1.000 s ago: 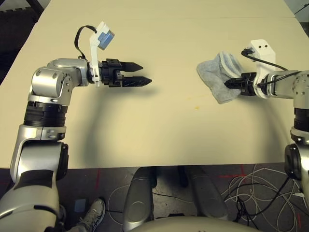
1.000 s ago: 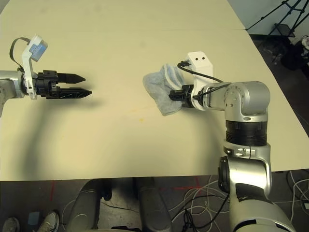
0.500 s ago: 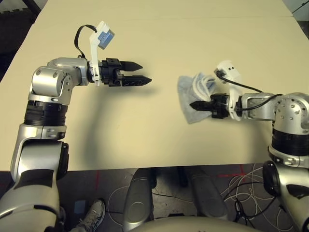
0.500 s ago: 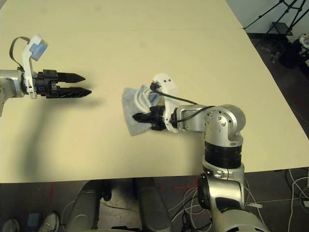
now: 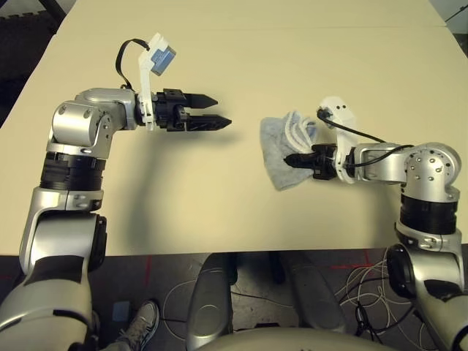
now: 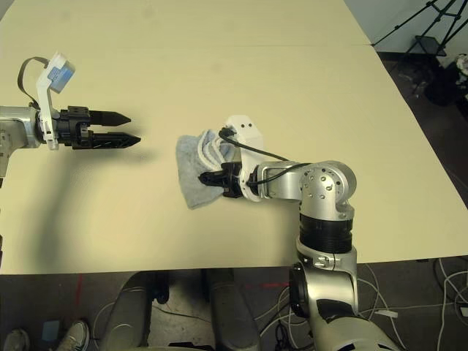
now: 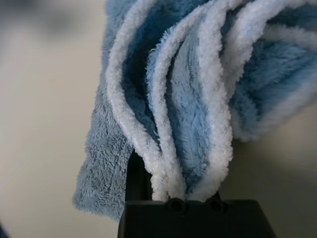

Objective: Wipe the water off the table with a rag.

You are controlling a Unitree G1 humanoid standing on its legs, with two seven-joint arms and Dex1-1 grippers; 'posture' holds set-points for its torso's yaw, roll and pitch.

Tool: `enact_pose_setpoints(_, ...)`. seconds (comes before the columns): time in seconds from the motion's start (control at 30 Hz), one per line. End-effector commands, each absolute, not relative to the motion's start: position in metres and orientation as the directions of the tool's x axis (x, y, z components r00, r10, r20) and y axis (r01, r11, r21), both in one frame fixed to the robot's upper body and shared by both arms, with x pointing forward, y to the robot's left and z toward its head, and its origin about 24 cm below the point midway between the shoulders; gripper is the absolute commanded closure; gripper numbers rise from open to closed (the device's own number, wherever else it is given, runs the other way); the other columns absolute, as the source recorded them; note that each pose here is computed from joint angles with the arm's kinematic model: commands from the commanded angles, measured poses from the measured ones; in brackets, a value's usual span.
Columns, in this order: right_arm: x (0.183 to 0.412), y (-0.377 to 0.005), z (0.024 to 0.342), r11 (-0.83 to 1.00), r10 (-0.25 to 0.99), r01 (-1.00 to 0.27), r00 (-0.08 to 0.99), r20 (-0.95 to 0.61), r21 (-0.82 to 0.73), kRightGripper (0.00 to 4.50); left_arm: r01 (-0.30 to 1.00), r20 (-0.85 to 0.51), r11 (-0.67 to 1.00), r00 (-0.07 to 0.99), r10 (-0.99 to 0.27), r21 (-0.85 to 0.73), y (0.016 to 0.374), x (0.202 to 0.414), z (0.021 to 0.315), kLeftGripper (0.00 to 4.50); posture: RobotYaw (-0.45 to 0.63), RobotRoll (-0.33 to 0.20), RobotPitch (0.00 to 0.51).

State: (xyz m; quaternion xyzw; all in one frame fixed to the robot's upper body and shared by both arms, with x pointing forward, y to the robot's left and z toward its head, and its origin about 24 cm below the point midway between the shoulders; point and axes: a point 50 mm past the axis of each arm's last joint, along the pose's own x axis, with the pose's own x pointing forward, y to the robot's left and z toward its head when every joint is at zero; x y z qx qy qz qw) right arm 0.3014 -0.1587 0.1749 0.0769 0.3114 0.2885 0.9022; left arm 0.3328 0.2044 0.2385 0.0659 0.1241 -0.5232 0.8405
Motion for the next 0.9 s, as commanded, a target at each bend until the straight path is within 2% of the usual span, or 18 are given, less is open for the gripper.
enact_pose_setpoints(0.03, 0.308, -0.212, 0.161, 0.952, 0.304, -0.218, 0.719, -0.625, 0.213, 4.46, 0.890, -0.282, 0.456, 0.434, -0.856, -0.018, 0.208, 0.332, 0.236, 0.00, -0.02, 0.000, 0.334)
enact_pose_setpoints(0.27, 0.315, -0.250, 0.180, 0.984, 0.170, -0.097, 0.783, -0.598, 0.152, 4.46, 0.886, -0.275, 0.464, 0.443, -0.853, -0.014, 0.210, 0.334, 0.236, 0.00, -0.02, 0.000, 0.334)
enact_pose_setpoints(0.57, 0.320, -0.269, 0.190, 0.994, 0.080, -0.024, 0.808, -0.584, 0.103, 4.46, 0.864, -0.222, 0.502, 0.496, -0.839, 0.032, 0.209, 0.342, 0.241, 0.00, -0.02, 0.000, 0.332)
enact_pose_setpoints(0.67, 0.318, -0.278, 0.189, 0.996, 0.047, 0.007, 0.807, -0.588, 0.090, 4.46, 0.811, -0.156, 0.580, 0.584, -0.797, 0.075, 0.213, 0.351, 0.247, 0.00, -0.02, 0.000, 0.330)
enact_pose_setpoints(0.77, 0.316, -0.287, 0.187, 0.996, 0.026, 0.032, 0.806, -0.591, 0.087, 4.46, 0.704, -0.060, 0.696, 0.708, -0.704, 0.142, 0.221, 0.363, 0.253, 0.00, -0.02, 0.000, 0.328)
enact_pose_setpoints(0.9, 0.313, -0.298, 0.187, 0.995, 0.000, 0.061, 0.801, -0.598, 0.082, 4.46, 0.496, 0.075, 0.845, 0.852, -0.518, 0.201, 0.236, 0.374, 0.256, 0.00, -0.02, 0.000, 0.326)
